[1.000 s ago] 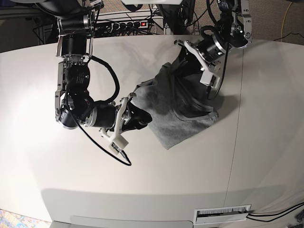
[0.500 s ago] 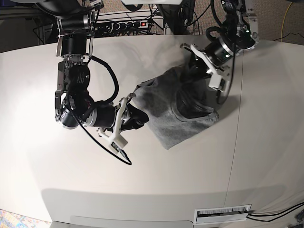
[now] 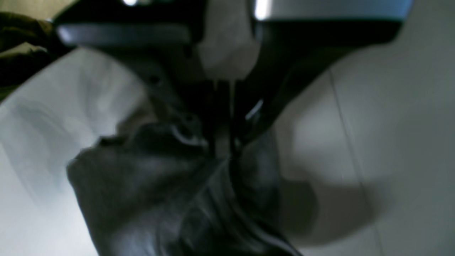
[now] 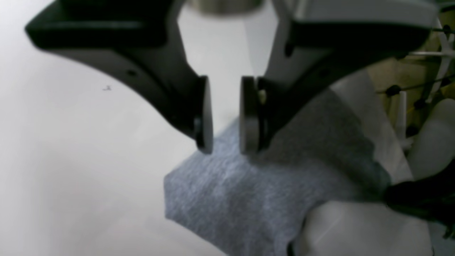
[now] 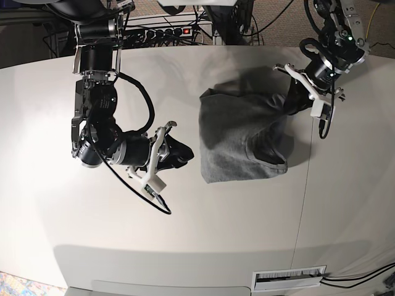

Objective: Fold the T-shirt properly
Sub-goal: 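Release the left gripper and lift it off the folded shirt, then grasp the folded shirt's edges with both grippers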

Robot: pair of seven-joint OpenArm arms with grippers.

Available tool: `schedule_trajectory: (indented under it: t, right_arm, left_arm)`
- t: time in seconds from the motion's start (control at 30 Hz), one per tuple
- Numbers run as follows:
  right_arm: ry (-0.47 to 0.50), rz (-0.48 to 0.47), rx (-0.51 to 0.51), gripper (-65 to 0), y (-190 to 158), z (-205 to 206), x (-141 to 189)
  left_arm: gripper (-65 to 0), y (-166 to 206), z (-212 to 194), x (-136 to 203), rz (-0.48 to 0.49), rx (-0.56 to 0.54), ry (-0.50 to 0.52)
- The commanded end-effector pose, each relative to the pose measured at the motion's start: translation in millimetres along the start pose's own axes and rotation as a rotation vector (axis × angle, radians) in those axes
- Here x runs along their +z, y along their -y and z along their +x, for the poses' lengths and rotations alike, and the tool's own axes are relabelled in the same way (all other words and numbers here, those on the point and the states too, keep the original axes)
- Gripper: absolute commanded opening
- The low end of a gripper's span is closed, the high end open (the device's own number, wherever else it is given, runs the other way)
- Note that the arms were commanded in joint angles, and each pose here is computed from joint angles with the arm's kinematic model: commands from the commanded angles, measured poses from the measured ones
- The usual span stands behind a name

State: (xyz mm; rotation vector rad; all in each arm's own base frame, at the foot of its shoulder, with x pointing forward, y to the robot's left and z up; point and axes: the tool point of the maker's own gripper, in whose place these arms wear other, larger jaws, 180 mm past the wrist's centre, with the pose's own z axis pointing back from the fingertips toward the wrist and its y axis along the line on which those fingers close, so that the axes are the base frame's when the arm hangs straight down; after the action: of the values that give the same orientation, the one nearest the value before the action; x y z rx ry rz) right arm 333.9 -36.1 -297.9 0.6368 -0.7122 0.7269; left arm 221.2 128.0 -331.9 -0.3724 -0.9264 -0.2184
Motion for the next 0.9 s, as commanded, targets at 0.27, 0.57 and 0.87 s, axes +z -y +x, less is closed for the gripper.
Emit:
schedule_trajectory:
  t: [0.27,0.57,0.87]
  right_arm:
    - [0.064,0.002,0.027,-50.4,0.0,20.5,6.0]
    - [0.063,0.002,0.027,-50.4,0.0,20.4,6.0]
    - [0.099,-0.011,0.031,-50.4,2.6,26.9,7.2]
  left_arm:
    - [-65.0,-18.6,-25.4,-0.2,0.059,-0.017,0.025]
    - [-65.0,-51.6,-11.0,-21.5,0.057,-0.072,0.075]
    - [-55.5,-58.4,39.0,0.7,0.077,-0.322,0.057]
